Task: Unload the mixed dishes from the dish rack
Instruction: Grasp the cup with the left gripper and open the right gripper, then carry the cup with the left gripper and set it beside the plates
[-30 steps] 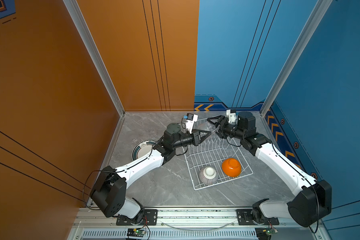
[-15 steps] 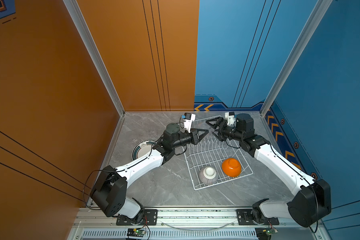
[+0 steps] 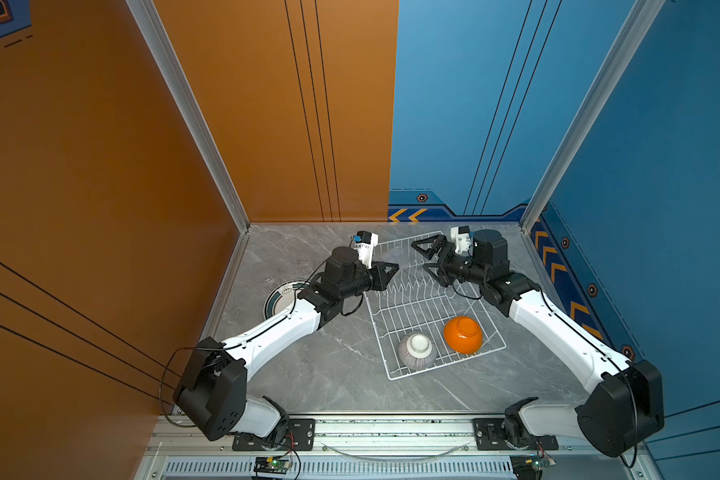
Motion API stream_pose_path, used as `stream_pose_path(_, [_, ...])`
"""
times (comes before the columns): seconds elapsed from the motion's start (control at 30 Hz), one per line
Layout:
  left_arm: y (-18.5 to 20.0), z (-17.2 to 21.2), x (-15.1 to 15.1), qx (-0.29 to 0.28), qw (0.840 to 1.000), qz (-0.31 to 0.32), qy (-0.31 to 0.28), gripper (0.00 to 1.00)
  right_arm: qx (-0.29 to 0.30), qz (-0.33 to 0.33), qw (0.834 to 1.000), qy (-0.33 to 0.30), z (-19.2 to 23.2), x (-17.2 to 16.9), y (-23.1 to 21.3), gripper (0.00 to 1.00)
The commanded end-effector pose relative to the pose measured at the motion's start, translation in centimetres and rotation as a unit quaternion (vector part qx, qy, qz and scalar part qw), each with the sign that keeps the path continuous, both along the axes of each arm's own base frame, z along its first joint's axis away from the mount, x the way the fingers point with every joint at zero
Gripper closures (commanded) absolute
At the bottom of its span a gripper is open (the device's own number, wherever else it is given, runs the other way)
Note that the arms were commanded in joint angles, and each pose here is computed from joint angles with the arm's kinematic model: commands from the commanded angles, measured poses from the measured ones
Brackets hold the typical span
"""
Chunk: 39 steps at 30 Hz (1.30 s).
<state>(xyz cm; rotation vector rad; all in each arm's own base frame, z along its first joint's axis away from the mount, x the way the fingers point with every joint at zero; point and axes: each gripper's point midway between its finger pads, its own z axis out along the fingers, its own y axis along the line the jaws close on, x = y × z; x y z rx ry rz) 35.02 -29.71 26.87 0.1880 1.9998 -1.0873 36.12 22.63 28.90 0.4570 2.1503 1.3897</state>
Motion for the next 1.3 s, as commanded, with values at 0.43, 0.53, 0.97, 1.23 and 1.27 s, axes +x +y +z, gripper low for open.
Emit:
stream_pose_path(0.43, [15.7,-0.8,2.4,0.167,0.960,0.215,0.067,1.00,-0.229,-0.052,0.972,0.023,-5.9,-5.7,-7.7,0.00])
stream_pose_path(0.53, [16.7,-2.3,3.0,0.198,0.951,0.217,0.094,1.00,-0.258,-0.056,0.964,0.036,-7.5,-6.8,-8.8,0.00])
stream_pose_path(0.97, [17.9,-7.3,7.5,0.317,0.913,0.206,0.155,1.00,-0.287,-0.057,0.955,0.053,-10.7,-9.6,-10.9,0.00])
stream_pose_path(1.23, [17.7,-11.4,9.8,0.383,0.884,0.178,0.201,1.00,-0.287,-0.049,0.954,0.064,-11.4,-9.9,-11.5,0.00])
stream_pose_path(1.27, [17.7,-11.8,10.0,0.387,0.881,0.177,0.206,1.00,-0.287,-0.047,0.955,0.065,-11.5,-9.9,-11.5,0.00])
